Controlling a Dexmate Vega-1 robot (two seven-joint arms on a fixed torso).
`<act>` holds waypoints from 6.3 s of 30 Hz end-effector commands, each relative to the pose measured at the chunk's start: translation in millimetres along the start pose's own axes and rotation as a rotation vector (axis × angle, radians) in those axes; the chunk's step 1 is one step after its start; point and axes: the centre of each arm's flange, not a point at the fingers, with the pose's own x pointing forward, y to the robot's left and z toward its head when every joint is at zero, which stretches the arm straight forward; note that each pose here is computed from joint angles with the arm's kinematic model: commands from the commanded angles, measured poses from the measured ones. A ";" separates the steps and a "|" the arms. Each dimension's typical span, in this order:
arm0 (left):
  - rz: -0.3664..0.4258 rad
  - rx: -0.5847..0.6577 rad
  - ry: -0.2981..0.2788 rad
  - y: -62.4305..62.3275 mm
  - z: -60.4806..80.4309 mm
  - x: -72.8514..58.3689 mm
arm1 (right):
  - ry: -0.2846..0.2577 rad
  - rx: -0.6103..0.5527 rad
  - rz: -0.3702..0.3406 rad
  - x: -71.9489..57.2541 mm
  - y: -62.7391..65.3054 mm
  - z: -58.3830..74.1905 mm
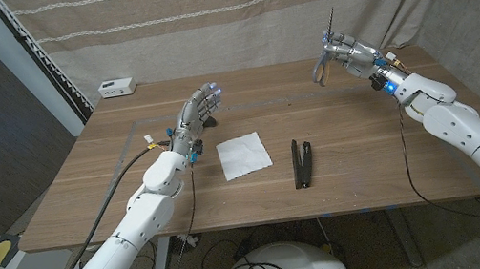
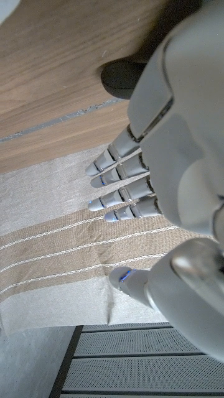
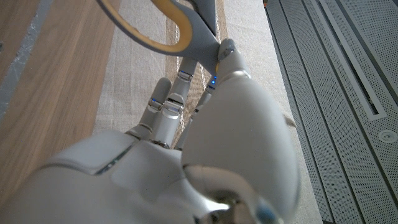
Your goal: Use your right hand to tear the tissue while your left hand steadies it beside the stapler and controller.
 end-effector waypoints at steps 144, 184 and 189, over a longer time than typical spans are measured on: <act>-0.535 -0.228 0.150 -129.8 -20.4 72.3 | 0.100 0.162 0.261 44.2 34.1 -37.2; -0.603 -0.225 0.168 -144.6 -23.3 79.1 | 0.126 0.165 0.268 51.2 36.9 -46.8; -0.593 -0.241 0.175 -145.2 -24.8 79.2 | 0.130 0.169 0.273 51.7 38.4 -48.2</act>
